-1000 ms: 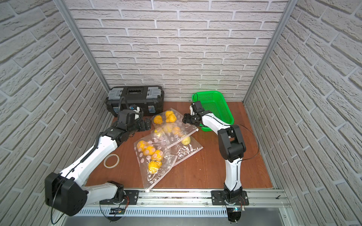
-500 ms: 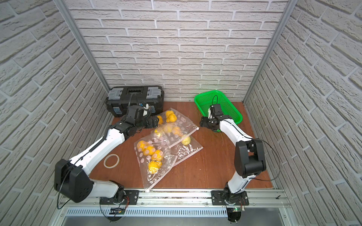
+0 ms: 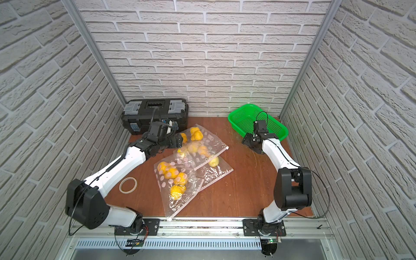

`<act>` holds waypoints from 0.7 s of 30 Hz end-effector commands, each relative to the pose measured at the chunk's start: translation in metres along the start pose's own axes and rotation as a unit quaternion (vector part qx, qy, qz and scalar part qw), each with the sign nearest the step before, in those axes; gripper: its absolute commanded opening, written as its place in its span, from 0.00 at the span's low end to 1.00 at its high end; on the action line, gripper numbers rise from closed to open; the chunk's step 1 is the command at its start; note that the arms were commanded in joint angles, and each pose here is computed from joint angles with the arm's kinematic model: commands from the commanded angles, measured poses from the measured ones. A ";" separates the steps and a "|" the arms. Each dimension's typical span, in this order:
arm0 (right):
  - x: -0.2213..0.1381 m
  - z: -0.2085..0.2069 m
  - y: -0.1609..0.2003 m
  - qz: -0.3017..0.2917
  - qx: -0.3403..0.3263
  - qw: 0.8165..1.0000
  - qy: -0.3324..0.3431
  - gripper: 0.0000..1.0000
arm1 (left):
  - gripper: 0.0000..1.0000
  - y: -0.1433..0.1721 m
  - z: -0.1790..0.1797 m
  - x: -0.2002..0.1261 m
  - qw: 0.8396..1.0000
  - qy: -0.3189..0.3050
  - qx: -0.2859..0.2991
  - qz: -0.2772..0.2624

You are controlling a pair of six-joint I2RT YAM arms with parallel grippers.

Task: Open the zip-top bag and take out the pear
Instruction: Adjust the basket at the center of the board.

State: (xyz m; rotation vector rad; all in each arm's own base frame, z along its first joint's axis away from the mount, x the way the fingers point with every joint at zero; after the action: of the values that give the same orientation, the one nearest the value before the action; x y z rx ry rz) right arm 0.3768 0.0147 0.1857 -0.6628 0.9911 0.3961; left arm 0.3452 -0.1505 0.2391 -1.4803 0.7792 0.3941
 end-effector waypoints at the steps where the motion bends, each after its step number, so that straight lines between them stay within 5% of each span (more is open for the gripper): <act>1: -0.017 0.007 0.004 -0.026 0.175 0.983 0.047 0.78 | 0.93 -0.008 0.002 -0.007 1.000 -0.015 -0.006 -0.014; 7: -0.003 0.026 -0.001 -0.038 0.354 0.933 0.057 0.89 | 0.93 -0.004 0.005 -0.008 1.000 -0.023 -0.005 -0.009; 14: 0.040 0.049 -0.017 -0.047 0.482 0.872 0.074 0.90 | 0.94 0.008 0.008 -0.006 1.000 -0.021 -0.002 0.009; 21: 0.062 0.076 -0.038 -0.069 0.502 0.860 0.071 0.90 | 0.95 0.021 0.011 -0.011 1.000 -0.016 -0.007 0.015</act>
State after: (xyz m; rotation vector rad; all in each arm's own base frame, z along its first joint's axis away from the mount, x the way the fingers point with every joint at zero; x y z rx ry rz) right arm 0.4730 0.0403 0.1534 0.1594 1.1666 -0.2521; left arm 0.3321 -0.1405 0.2294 -1.4553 0.7779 0.4403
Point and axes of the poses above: each gripper's point midway between its finger pads, its own x axis out along the fingers, its own z axis along the line the jaws close on, y = z × x, the point moved 5 cm from there along -x, back along the fingers, and after that the axes turned 8 degrees about x, right-handed, at the moved point
